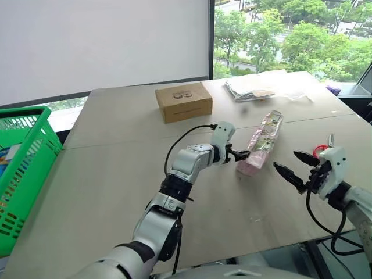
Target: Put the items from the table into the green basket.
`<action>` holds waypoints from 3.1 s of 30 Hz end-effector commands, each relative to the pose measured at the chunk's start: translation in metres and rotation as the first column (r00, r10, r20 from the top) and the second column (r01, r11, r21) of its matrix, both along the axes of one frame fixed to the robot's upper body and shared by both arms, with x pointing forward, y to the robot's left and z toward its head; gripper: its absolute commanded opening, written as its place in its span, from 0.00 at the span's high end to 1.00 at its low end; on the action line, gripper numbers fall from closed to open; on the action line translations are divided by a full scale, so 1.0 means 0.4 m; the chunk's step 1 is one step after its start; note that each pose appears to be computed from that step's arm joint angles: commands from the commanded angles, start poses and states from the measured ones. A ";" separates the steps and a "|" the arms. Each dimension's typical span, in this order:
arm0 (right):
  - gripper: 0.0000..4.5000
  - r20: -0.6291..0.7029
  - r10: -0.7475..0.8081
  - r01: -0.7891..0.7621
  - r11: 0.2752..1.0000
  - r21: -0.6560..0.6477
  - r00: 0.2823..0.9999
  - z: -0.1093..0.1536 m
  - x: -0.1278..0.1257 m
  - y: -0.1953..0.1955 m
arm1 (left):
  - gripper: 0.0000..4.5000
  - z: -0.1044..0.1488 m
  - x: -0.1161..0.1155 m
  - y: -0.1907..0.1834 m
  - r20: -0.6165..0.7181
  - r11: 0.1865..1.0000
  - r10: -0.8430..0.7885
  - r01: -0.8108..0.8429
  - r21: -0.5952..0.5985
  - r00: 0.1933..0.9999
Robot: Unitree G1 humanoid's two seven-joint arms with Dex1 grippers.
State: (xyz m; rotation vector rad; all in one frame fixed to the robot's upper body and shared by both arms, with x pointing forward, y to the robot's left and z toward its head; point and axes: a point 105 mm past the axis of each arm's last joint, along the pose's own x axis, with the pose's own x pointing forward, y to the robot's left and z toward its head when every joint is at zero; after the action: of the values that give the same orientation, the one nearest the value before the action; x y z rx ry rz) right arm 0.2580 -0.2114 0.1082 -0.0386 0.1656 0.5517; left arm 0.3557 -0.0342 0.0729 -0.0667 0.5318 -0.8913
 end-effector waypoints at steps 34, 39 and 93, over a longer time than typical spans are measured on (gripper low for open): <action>0.00 0.023 -0.077 0.078 0.994 -0.077 0.997 0.000 -0.031 -0.052 | 1.00 -0.017 -0.060 -0.105 -0.136 0.992 -0.123 0.118 -0.042 0.983; 0.00 0.030 -0.066 0.068 0.995 -0.072 0.997 0.000 -0.029 -0.049 | 1.00 0.037 -0.004 -0.069 -0.020 0.997 -0.045 0.043 -0.064 0.999; 0.00 0.399 0.635 -0.717 0.692 0.086 0.661 0.347 0.056 0.452 | 1.00 0.477 -0.211 1.271 0.750 0.062 0.586 -0.939 0.337 0.308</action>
State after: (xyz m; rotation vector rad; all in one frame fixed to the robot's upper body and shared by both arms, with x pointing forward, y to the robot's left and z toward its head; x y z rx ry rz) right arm 0.2836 -0.0315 0.2400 0.0520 -0.2387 1.3144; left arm 0.2750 0.4724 0.2340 0.5379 0.3933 0.5341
